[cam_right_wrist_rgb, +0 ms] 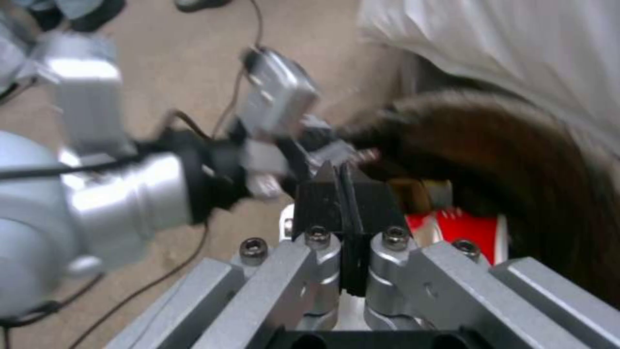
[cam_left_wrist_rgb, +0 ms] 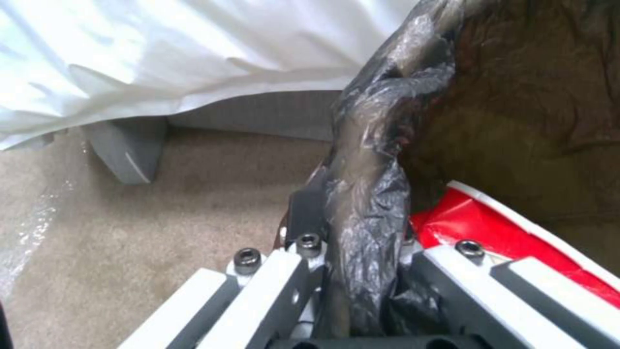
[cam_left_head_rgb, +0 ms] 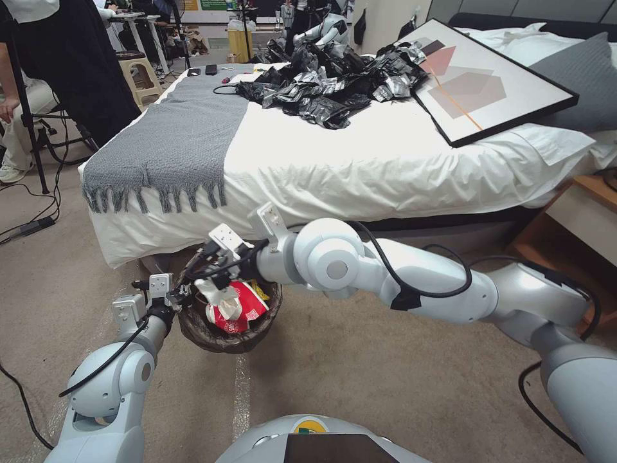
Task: Pick up the trash bin, then pick up the garbage from the floor and place it into the trash bin.
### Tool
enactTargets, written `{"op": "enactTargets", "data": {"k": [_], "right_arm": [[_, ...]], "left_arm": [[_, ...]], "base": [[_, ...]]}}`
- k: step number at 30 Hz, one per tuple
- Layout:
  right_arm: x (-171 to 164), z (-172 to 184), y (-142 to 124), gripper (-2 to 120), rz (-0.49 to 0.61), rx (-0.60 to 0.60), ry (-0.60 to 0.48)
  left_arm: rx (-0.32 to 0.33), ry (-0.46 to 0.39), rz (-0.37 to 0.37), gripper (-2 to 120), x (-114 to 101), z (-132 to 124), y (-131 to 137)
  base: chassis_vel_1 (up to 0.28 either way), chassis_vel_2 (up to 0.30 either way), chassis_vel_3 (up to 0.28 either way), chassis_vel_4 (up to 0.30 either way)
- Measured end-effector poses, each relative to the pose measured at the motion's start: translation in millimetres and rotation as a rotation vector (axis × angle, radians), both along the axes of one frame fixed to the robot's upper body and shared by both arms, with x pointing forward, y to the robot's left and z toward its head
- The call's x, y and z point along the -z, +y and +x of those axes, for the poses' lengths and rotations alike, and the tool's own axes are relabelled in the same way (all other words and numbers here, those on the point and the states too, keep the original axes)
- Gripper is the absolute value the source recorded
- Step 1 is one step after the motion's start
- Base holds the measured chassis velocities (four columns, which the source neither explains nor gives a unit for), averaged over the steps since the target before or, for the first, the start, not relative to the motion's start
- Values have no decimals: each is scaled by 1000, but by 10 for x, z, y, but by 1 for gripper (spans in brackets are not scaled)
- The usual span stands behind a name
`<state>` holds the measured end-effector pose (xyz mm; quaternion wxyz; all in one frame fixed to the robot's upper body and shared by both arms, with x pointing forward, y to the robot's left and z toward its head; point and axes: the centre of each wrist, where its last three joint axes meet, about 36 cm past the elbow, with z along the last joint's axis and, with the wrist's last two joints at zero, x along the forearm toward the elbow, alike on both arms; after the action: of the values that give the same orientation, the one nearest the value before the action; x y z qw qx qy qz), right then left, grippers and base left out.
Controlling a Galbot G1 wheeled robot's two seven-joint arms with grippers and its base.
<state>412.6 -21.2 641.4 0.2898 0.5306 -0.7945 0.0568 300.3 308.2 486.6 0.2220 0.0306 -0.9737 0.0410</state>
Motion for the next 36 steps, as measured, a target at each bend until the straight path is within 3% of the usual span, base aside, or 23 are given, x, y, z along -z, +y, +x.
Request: {"op": "enactTargets", "data": {"k": [10, 19, 36], "right_arm": [[365, 185, 63, 0, -45, 52, 5], [502, 263, 170, 0, -57, 64, 9], [569, 333, 174, 61, -54, 98, -12]], "left_arm": [[-1, 1, -3, 0, 11, 15, 6], [-9, 8, -5, 0, 40, 20, 36], [-13, 9, -8, 0, 48, 18, 50]], "base": [[0, 0, 0, 0], [0, 0, 0, 0], [0, 0, 0, 0]]}}
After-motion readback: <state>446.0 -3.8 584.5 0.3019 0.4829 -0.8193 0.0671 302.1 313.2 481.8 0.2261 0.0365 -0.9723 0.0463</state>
